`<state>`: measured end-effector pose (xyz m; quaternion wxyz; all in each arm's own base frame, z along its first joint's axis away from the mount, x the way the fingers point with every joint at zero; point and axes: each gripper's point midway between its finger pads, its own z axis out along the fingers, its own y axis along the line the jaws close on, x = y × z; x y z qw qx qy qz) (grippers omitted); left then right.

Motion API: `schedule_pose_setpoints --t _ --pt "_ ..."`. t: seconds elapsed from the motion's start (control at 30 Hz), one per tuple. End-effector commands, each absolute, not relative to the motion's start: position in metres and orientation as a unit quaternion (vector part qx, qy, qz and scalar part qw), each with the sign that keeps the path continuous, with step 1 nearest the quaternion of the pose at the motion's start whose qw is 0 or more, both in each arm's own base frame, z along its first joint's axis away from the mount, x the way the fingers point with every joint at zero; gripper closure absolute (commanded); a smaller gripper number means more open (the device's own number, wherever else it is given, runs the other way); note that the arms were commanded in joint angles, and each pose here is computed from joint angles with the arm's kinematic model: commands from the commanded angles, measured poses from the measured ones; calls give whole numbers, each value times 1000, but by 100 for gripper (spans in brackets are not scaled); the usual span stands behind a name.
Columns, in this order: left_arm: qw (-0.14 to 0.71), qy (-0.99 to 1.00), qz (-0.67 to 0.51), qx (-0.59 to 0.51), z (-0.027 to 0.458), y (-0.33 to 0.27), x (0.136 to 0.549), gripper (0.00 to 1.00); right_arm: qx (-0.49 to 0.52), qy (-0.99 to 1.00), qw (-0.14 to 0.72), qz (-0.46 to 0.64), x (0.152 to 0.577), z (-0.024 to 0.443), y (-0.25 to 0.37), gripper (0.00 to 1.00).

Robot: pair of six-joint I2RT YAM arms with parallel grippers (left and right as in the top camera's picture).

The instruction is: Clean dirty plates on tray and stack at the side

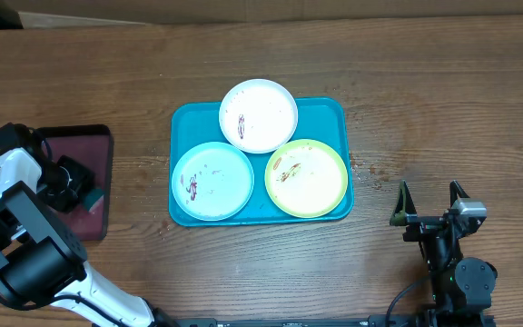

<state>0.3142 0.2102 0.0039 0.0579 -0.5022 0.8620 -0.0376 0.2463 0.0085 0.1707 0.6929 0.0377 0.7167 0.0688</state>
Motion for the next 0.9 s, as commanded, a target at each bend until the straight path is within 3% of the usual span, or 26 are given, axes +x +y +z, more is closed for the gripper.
schedule_pose_setpoints --t 0.0,0.1,0.17,0.27,0.53,0.73,0.87 --pt "50 863 -35 -502 2 207 308 62 37 716 694 67 246 169 8 0" --pt "51 863 -34 -502 3 207 308 74 37 716 694 67 246 169 8 0" --pt "55 862 -34 -502 5 209 311 87 37 716 694 67 246 169 8 0" --pt "57 862 -34 -502 13 212 314 95 37 716 694 67 246 169 8 0" --pt "65 862 -33 -501 87 225 333 96 37 716 694 67 246 169 8 0" --pt "130 860 -26 -493 174 241 355 96 37 716 694 67 246 169 8 0" --pt "164 857 -22 -489 205 246 362 96 37 716 694 67 246 169 8 0"
